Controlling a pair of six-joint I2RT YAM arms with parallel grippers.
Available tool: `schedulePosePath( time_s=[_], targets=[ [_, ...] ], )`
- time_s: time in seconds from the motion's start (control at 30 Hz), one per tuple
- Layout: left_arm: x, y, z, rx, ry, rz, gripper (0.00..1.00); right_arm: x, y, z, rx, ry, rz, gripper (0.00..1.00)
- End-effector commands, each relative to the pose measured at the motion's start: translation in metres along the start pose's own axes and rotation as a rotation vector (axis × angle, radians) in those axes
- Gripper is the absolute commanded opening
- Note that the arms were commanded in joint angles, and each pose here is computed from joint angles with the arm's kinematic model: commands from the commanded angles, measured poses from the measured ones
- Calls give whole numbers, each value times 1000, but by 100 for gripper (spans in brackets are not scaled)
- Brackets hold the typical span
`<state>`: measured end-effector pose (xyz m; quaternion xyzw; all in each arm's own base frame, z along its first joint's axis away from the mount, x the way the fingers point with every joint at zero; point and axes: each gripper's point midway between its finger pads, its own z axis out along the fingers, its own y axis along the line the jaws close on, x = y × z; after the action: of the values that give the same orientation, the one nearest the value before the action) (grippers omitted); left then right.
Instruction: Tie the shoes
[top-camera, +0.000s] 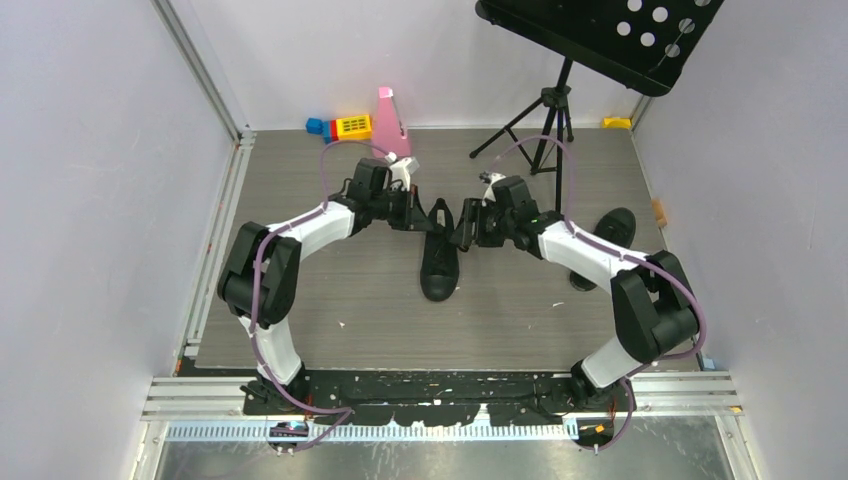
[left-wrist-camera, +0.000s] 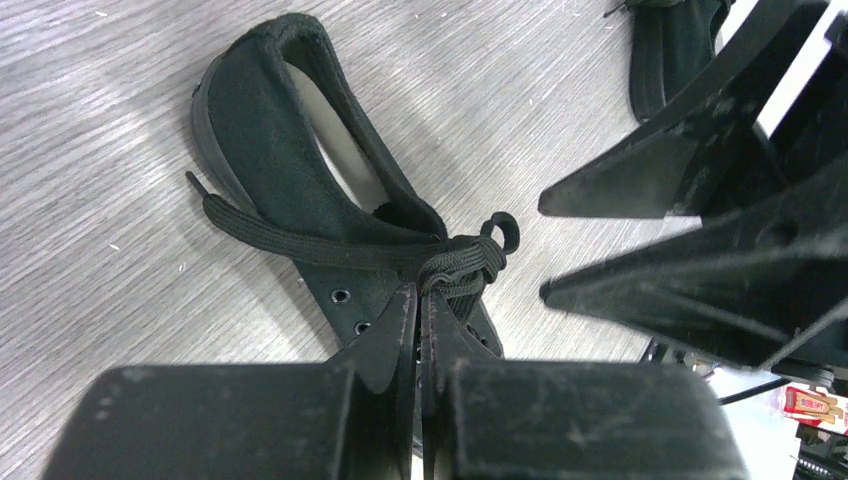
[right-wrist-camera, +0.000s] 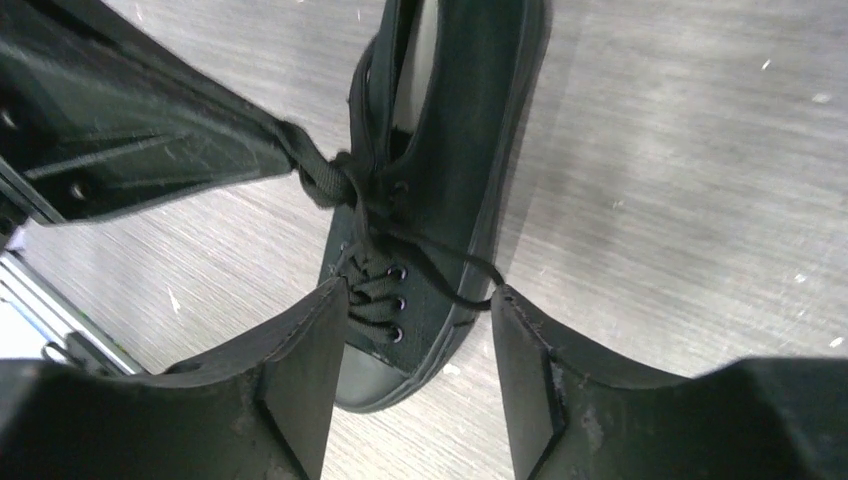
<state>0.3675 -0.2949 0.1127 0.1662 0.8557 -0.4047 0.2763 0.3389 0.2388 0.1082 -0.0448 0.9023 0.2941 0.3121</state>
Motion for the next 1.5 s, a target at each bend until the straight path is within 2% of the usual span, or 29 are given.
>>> schedulePosePath(
  time_s=[0.0, 0.07, 0.2, 0.37, 0.53, 0.73, 0.97, 1.27, 1.47],
  targets=[
    [-16, -7, -5, 23, -72, 60, 0, -2, 25, -12, 56, -35, -65, 63],
    [-14, -6, -5, 28, -77, 63, 0, 2, 25, -13, 114, -57, -70, 65],
    [-12, -7, -4, 38, -83, 59, 0, 2, 17, -11, 238, -124, 83, 65],
    [-10, -9, -5, 46, -84, 56, 0, 7, 30, -12, 356, -294, 220, 70],
    [-9, -7, -7, 37, -85, 62, 0, 0, 36, -7, 355, -414, 320, 64],
    [-6, -4, -4, 35, -78, 58, 0, -12, 36, 7, 397, -451, 330, 49],
    [-6, -3, -3, 37, -78, 57, 0, -12, 39, 19, 389, -445, 338, 42],
    [-6, -5, -4, 43, -81, 57, 0, -9, 41, 31, 381, -426, 349, 41],
    [-6, -6, -4, 46, -79, 57, 0, -6, 40, 36, 379, -419, 354, 27]
  ],
)
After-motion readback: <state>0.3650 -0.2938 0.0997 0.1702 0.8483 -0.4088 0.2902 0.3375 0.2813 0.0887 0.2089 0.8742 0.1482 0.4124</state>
